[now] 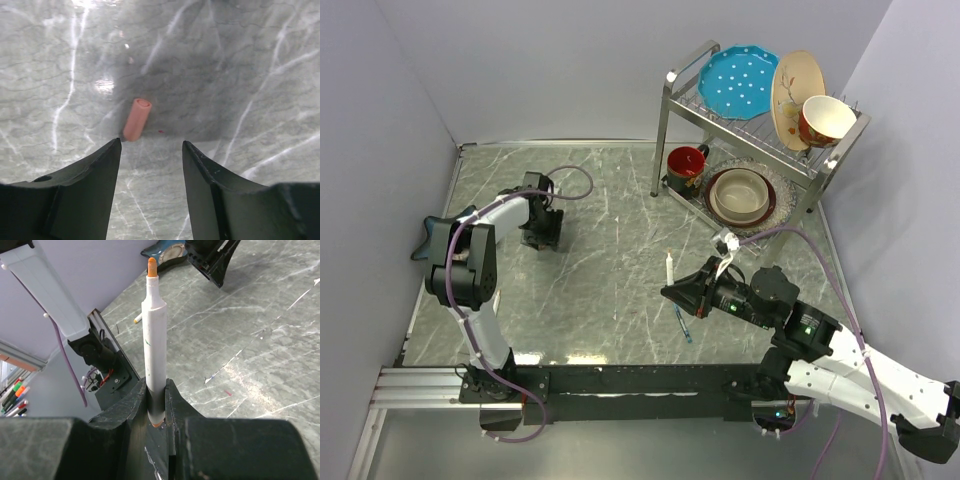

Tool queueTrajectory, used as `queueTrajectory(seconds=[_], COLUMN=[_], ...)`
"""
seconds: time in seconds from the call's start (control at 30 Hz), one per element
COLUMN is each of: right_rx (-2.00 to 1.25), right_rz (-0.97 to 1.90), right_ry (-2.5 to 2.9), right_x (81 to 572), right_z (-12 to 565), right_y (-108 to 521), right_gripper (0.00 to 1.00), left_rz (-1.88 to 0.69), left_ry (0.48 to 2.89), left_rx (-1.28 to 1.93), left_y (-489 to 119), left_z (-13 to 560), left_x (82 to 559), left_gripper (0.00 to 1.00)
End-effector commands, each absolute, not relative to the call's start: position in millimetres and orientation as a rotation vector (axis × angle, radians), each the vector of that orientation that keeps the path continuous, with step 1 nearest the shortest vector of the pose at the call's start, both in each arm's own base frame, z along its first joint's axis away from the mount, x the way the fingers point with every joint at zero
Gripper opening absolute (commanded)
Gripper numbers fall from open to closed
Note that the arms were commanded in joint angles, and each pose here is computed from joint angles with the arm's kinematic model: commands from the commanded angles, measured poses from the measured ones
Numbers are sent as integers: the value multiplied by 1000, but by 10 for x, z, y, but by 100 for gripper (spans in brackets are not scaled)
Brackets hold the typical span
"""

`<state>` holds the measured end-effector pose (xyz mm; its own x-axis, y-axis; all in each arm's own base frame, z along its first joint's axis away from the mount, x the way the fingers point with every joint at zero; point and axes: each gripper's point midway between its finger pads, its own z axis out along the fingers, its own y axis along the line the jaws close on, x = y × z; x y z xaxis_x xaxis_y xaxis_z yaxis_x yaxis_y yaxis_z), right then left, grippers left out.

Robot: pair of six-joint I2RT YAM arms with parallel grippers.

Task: Insert the pens into the pen caps

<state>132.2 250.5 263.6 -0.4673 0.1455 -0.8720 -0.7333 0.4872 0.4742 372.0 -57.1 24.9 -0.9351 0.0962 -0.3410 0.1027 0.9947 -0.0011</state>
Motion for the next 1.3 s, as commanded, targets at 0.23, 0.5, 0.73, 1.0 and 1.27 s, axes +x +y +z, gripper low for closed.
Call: queueTrajectory(seconds=[0.23,0.5,0.73,1.0,1.27], right_rx=[-494,-490,-481,-459,-451], right_rz=[1129,1125,1126,1117,1148], right_ry=[1738,1729,1728,1756,1848], right_x=[1340,1335,1333,1374,1383], right_z=[2701,2739,2745,2678,2396], right_y=[2505,2480,2463,2485,2628], right_gripper=[0,0,0,0,0], left_rz=[59,52,72,-46,-463], left_ry=[2753,2767,2816,2808,2508], left_rx=[143,151,137,-54,-216], left_y=[-495,-504,-548,-816,-1284], left_z=[245,169,67,148,824], left_x=[3979,4000,3848,3636,3460], left_gripper=[55,43,24,1,1])
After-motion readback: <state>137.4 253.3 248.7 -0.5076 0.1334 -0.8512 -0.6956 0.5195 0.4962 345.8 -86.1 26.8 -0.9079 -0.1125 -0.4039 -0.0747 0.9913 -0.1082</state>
